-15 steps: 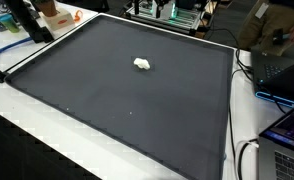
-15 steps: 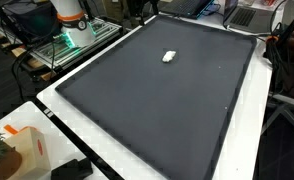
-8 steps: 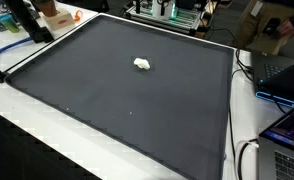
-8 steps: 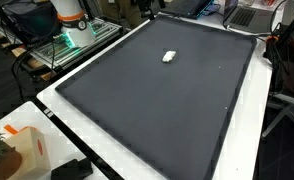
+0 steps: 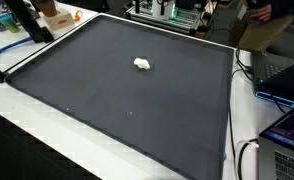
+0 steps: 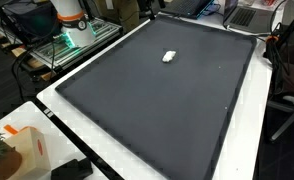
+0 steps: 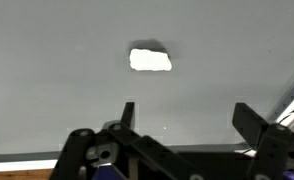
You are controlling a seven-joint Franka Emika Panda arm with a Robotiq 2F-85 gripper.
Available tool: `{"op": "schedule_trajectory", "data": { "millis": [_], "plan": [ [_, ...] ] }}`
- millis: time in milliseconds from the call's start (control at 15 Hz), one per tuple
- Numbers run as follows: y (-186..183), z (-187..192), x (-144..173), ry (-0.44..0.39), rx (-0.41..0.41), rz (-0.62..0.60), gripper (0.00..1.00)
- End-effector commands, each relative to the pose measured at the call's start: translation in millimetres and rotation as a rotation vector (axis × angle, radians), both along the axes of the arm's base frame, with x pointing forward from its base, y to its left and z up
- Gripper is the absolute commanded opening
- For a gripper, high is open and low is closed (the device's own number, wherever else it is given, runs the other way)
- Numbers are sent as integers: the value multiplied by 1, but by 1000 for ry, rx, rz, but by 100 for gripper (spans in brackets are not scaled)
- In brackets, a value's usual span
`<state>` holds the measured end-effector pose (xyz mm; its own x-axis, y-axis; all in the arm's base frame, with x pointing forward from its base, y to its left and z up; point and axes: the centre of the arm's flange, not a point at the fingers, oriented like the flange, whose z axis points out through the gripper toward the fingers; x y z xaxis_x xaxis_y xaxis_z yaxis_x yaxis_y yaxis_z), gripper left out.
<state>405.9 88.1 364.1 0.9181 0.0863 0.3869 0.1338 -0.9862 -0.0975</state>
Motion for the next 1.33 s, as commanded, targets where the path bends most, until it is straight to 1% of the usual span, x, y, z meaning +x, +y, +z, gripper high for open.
{"op": "schedule_trajectory", "data": {
  "millis": [0, 133, 200, 267, 467, 533, 800, 1133, 1200, 1267],
  "plan": [
    [0, 0, 0, 0, 0, 0, 100],
    [12, 8, -5, 98, 48, 20, 100],
    [20, 15, -11, 155, 91, 45, 100],
    [29, 20, -15, 198, 125, 57, 100],
    [52, 45, -28, 317, 260, 103, 100],
    [55, 55, -33, 344, 293, 111, 100],
    [49, 82, -46, 392, 380, 101, 100],
    [34, 94, -48, 404, 436, 80, 100],
    [33, 96, -48, 405, 442, 78, 98],
    [32, 96, -48, 404, 446, 75, 74]
  ]
}}
